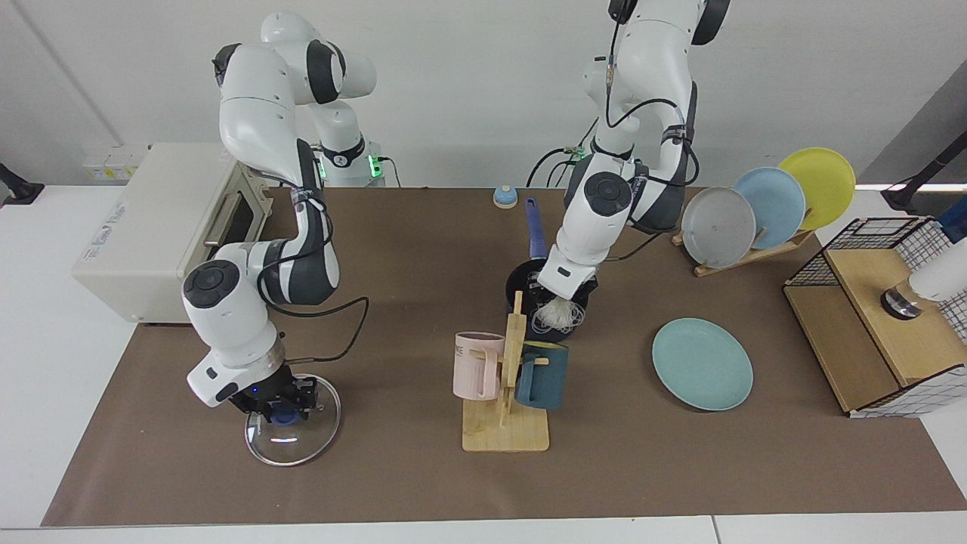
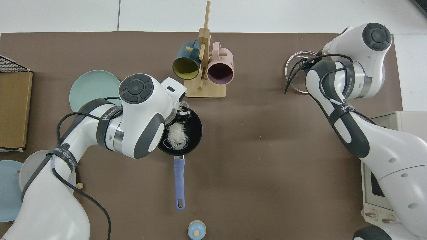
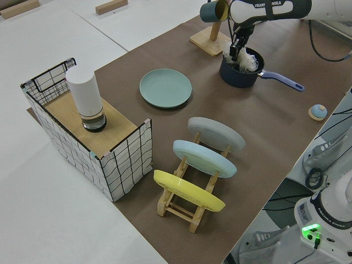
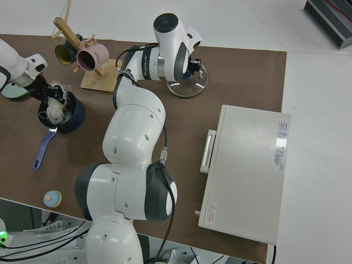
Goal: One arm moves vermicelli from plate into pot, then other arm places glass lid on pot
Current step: 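Carry the vermicelli over the saucepan with the left gripper and release, then withdraw the left gripper while the right gripper lifts the glass lid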
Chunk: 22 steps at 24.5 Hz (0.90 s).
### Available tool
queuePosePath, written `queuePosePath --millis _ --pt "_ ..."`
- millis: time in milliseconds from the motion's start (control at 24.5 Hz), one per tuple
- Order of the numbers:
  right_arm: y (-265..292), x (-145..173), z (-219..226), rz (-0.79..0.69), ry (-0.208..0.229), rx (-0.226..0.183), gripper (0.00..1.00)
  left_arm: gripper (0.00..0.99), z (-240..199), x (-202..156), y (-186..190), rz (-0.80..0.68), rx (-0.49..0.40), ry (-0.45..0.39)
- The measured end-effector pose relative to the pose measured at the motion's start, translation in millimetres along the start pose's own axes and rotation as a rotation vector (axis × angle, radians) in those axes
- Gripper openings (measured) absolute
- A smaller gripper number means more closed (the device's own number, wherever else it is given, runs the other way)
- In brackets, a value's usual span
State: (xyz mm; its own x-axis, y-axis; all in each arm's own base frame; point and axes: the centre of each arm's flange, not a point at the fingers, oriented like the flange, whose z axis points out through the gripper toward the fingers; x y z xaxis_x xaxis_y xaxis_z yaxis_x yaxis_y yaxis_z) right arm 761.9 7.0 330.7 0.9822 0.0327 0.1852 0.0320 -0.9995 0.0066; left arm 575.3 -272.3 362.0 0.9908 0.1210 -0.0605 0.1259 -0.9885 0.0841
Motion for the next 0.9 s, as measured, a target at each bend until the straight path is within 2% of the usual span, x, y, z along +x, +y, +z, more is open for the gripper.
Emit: queuePosePath --millis 122,489,530,652,815,897 --pt "-3.9 1.8 -13.0 -0.005 0.01 0.001 0.6 0.414 5.9 -2.5 -0.5 -0.001 0.001 -0.002" --pt "2.5 -9.6 -90.7 0.004 -0.006 0.0 0.6 0.427 21.4 -14.2 3.3 0.008 0.014 -0.026" --pt "7.4 -14.6 -99.6 0.011 -0.009 0.0 0.6 0.463 21.4 -14.2 3.2 0.008 0.015 -0.026" --pt "18.4 -35.8 -128.6 0.026 -0.033 0.0 0.6 0.652 19.4 -14.1 3.5 0.008 0.013 -0.023" --pt "18.5 -76.1 -169.7 0.029 -0.122 0.007 0.6 0.956 2.1 -13.7 2.4 0.006 0.007 -0.002" --pt "17.4 -94.4 -186.4 0.029 -0.156 0.011 0.6 0.991 -18.5 -12.9 0.4 0.002 0.009 0.008"
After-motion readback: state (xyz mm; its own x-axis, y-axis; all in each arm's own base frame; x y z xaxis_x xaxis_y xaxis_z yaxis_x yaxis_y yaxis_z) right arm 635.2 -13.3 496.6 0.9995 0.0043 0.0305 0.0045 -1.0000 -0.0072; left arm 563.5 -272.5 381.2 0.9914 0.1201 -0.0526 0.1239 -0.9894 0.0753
